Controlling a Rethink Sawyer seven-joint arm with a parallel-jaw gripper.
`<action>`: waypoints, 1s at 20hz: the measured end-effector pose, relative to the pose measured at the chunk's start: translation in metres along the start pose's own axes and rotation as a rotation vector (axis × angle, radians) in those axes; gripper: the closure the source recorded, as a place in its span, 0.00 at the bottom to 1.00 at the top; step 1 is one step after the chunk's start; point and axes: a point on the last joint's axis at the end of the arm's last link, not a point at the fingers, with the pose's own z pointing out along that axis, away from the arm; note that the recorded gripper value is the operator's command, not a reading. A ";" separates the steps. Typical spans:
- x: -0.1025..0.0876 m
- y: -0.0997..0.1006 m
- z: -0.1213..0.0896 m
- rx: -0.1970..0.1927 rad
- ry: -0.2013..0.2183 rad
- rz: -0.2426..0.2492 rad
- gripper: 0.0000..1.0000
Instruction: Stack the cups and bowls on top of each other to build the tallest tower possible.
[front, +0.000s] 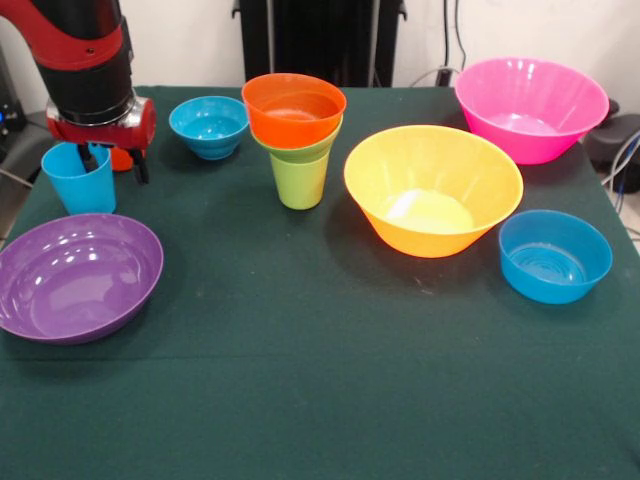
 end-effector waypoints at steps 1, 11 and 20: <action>0.000 0.000 0.000 0.000 0.000 0.000 0.00; 0.000 0.000 0.000 -0.001 0.001 0.000 0.00; 0.001 -0.009 -0.004 0.004 -0.006 0.013 1.00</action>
